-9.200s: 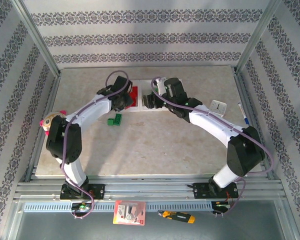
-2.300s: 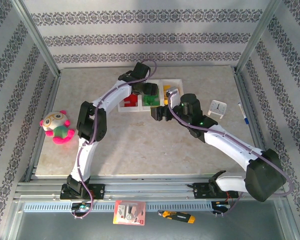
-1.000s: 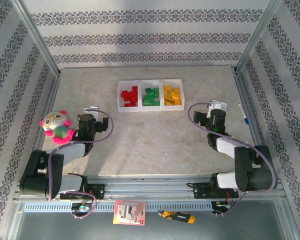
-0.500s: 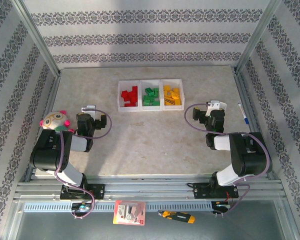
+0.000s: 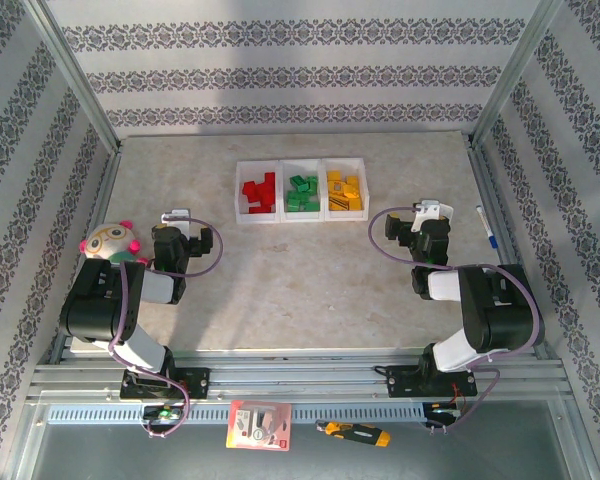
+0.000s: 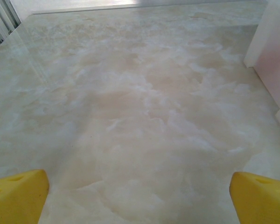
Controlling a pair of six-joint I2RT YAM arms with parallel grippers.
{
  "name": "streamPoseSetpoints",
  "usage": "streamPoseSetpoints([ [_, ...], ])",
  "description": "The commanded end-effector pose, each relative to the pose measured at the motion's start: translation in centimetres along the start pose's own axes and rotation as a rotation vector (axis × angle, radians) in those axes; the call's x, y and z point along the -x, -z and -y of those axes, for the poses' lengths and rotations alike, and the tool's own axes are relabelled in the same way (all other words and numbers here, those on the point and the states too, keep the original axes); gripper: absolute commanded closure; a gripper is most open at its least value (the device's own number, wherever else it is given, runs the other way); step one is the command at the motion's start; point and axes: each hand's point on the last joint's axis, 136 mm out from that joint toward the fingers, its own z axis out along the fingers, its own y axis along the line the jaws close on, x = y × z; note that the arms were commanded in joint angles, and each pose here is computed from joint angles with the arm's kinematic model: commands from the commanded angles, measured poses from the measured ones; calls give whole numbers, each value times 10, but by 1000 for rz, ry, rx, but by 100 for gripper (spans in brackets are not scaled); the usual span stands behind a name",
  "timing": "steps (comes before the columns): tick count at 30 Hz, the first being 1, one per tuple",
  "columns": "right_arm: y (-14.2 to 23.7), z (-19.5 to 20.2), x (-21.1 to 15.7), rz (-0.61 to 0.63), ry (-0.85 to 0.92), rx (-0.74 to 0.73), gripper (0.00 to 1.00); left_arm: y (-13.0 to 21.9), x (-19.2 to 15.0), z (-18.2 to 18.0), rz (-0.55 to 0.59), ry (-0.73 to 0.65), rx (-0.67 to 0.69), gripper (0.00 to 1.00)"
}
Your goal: Sort the legos into containers by color
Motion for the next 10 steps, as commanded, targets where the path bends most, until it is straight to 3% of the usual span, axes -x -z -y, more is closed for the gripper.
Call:
streamPoseSetpoints([
  [1, 1, -1, 8, 36, 5, 14, 2, -2, 17, -1, 55, 20, -10, 1],
  [10, 1, -1, 7, 35, 4, 15, 2, -2, 17, -1, 57, 17, -9, 1],
])
